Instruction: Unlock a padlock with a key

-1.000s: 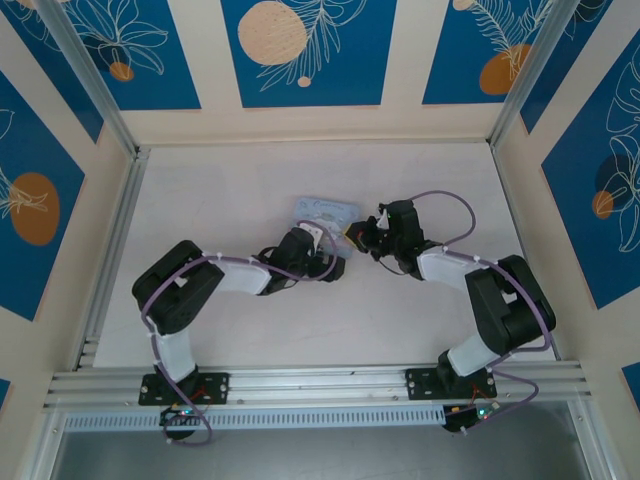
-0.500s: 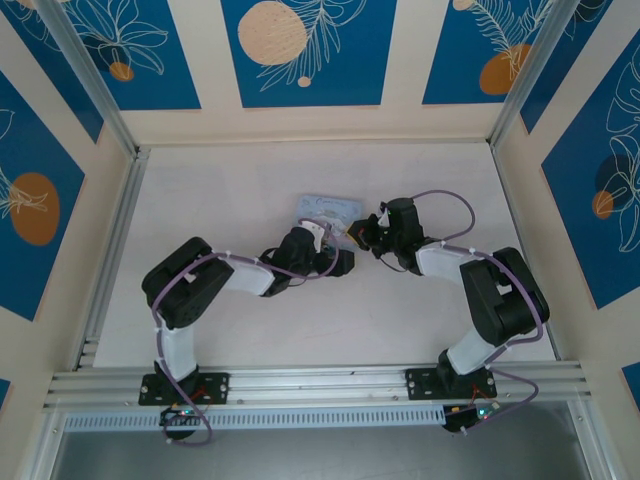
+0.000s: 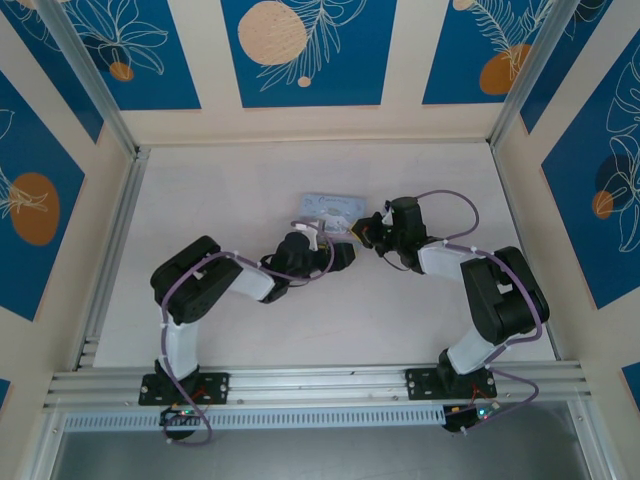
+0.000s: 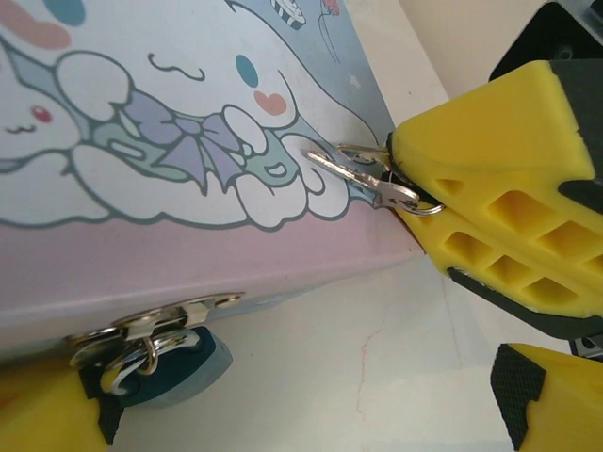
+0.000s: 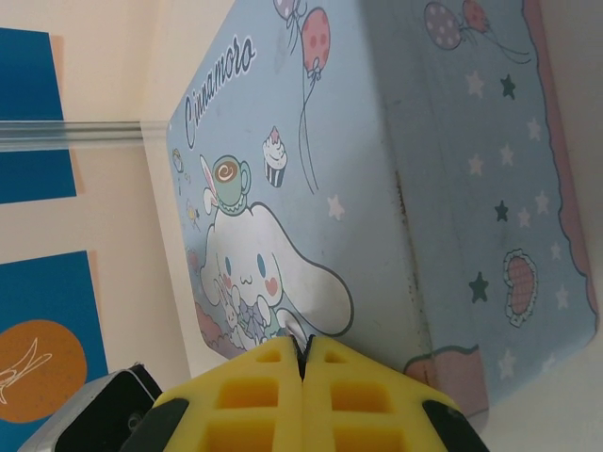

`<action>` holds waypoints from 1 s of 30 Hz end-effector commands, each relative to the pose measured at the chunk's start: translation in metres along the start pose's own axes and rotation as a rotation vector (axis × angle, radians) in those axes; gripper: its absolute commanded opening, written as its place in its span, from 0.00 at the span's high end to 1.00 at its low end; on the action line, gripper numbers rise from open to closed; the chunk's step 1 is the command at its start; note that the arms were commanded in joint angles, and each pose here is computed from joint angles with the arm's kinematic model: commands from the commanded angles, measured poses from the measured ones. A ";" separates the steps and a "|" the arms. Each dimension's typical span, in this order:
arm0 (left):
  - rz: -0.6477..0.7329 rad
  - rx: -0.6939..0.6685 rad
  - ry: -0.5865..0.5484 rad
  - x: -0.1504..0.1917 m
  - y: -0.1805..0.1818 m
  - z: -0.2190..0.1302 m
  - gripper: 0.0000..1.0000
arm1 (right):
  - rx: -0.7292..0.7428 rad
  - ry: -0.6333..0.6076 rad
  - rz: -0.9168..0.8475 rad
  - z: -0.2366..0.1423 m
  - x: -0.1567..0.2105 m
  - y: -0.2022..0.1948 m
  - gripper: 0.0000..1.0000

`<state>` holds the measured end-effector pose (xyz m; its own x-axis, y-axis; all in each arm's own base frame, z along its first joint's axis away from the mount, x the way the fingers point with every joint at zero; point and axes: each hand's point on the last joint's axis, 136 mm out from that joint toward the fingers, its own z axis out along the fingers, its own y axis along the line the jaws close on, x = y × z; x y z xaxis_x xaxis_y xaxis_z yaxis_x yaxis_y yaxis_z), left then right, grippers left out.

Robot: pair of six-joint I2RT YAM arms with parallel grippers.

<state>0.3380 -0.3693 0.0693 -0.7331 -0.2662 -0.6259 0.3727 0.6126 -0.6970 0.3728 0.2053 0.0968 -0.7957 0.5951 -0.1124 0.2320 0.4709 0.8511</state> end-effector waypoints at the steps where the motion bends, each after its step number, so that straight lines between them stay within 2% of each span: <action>1: -0.062 0.003 0.046 0.023 0.004 0.000 0.02 | 0.011 -0.021 0.010 0.000 -0.007 -0.004 1.00; 5: -0.042 -0.005 0.067 0.027 0.005 0.001 0.02 | 0.016 -0.024 0.013 -0.001 -0.009 -0.006 1.00; 19: 0.100 -0.196 0.162 0.041 0.037 0.016 0.03 | 0.021 -0.030 0.023 -0.002 -0.011 -0.009 1.00; 23: 0.100 -0.126 0.146 0.036 0.022 0.021 0.05 | 0.030 -0.030 0.026 -0.002 -0.011 -0.011 1.00; 30: 0.021 0.016 0.039 0.005 -0.019 0.012 0.10 | 0.030 -0.036 0.027 -0.002 -0.012 -0.011 1.00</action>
<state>0.3442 -0.3838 0.0627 -0.7247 -0.2005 -0.6592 0.3913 0.6678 -0.6332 0.3782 0.1956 0.0965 -0.7777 0.6179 -0.1160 0.2447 0.4674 0.8495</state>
